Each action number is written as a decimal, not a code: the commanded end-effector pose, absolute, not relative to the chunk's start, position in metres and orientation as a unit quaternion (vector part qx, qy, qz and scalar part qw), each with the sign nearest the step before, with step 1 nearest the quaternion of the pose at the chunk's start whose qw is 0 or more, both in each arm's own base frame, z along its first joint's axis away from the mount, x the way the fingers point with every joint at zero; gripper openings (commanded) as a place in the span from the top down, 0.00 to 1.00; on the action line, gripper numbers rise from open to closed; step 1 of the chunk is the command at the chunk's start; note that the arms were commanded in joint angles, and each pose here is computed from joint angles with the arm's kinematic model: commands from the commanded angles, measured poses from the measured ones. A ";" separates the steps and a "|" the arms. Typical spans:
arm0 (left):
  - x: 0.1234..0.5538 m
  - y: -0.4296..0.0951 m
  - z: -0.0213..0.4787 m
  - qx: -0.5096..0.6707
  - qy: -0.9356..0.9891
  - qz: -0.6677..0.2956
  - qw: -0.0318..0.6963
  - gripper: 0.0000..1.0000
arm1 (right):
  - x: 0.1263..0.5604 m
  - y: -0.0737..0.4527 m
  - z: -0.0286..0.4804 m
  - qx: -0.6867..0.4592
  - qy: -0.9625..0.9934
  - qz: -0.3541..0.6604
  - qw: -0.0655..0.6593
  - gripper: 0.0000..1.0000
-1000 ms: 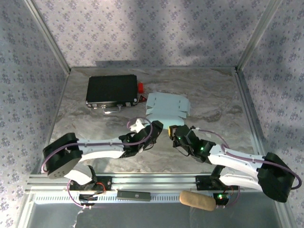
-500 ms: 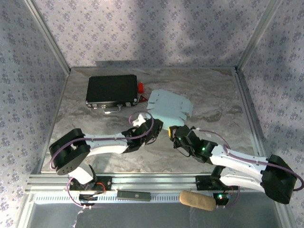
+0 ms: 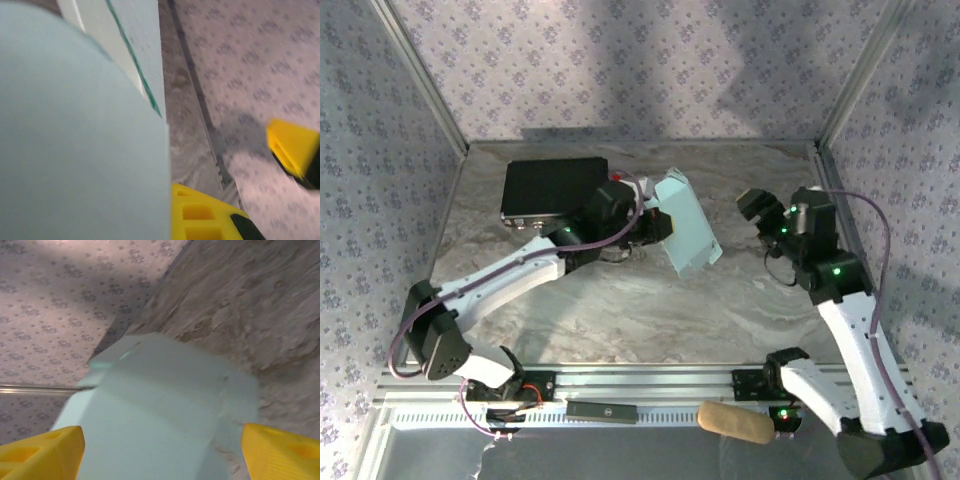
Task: Fold the paper box
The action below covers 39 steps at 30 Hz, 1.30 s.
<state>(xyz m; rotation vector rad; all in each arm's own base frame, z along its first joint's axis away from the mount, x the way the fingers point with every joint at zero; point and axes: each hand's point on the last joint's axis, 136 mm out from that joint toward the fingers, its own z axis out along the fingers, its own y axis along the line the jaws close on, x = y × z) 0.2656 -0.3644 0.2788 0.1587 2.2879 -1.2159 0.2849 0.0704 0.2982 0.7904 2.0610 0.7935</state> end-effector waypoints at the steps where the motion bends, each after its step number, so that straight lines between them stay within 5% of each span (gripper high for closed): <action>1: 0.247 -0.346 0.322 0.179 0.807 -0.490 0.277 1.00 | 0.290 0.074 0.281 0.231 0.840 0.349 0.344 0.14; 8: 0.250 -0.315 0.376 0.209 0.762 -0.544 0.282 1.00 | 0.332 0.062 0.238 0.279 0.793 0.448 0.305 0.10; 15: 0.260 -0.320 0.369 0.184 0.750 -0.581 0.256 1.00 | 0.325 0.065 0.205 0.299 0.810 0.414 0.287 0.12; 26: 0.281 -0.322 0.391 0.112 0.737 -0.619 0.246 1.00 | 0.325 0.069 0.190 0.371 0.703 0.524 0.306 0.03; 39: 0.326 -0.280 0.422 -0.073 0.700 -0.670 0.237 1.00 | 0.376 0.089 0.211 0.497 0.548 0.655 0.150 0.02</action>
